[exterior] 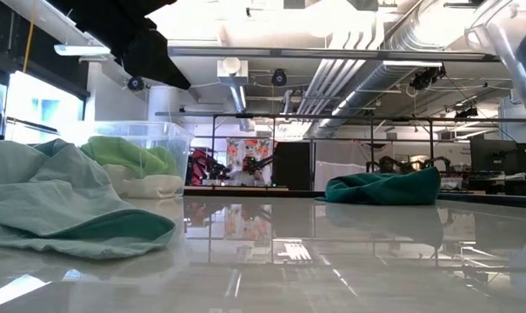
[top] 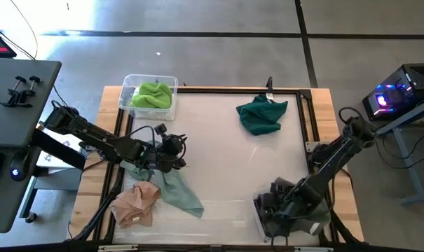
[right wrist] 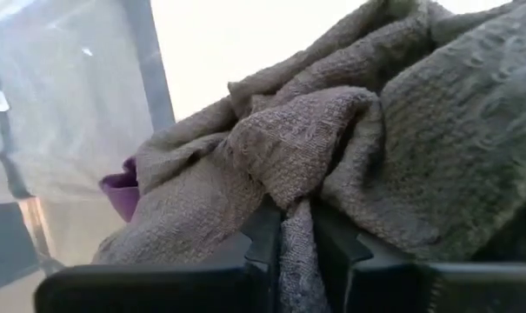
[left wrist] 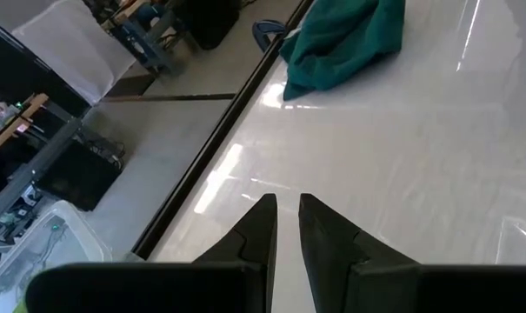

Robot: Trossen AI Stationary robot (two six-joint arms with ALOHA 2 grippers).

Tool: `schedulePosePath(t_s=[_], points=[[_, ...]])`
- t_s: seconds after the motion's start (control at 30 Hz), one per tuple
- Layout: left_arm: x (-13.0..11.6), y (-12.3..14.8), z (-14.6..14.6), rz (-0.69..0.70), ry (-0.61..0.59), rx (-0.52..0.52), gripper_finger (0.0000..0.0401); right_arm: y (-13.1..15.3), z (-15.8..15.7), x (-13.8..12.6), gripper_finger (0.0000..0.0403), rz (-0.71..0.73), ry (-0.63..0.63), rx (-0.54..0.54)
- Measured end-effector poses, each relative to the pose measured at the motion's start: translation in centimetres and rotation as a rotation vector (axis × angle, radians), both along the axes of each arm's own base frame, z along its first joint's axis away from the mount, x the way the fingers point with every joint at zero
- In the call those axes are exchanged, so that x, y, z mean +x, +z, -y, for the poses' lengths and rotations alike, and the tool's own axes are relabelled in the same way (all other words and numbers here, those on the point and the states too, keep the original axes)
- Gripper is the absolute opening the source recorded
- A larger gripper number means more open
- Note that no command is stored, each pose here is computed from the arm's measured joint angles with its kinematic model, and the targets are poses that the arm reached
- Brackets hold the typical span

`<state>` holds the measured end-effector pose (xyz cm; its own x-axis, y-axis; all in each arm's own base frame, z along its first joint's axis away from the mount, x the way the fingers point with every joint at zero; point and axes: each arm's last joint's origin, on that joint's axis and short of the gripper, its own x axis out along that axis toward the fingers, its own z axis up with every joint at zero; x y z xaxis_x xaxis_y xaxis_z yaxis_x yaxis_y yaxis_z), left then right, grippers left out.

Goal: Sort towels by color in basket
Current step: Put the gray towel into the bottom transparent bin

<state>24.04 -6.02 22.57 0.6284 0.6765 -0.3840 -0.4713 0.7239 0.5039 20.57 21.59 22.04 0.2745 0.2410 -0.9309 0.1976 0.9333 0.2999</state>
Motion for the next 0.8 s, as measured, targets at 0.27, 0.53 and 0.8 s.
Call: schedulePosePath(t_s=[0.27,0.53,0.8], points=[[0.0,0.0,0.0,0.002,0.0,-0.001,0.0038,0.8,0.2,0.7,0.0078,0.005,-0.012,0.015],[0.0,0.0,0.0,0.002,-0.001,-0.002,0.0038,5.0,-0.2,1.1,0.0129,0.081,0.004,0.108],[0.0,0.0,0.0,0.003,-0.001,-0.002,0.0038,11.6,-0.6,0.1,0.0117,0.08,-0.017,0.151]])
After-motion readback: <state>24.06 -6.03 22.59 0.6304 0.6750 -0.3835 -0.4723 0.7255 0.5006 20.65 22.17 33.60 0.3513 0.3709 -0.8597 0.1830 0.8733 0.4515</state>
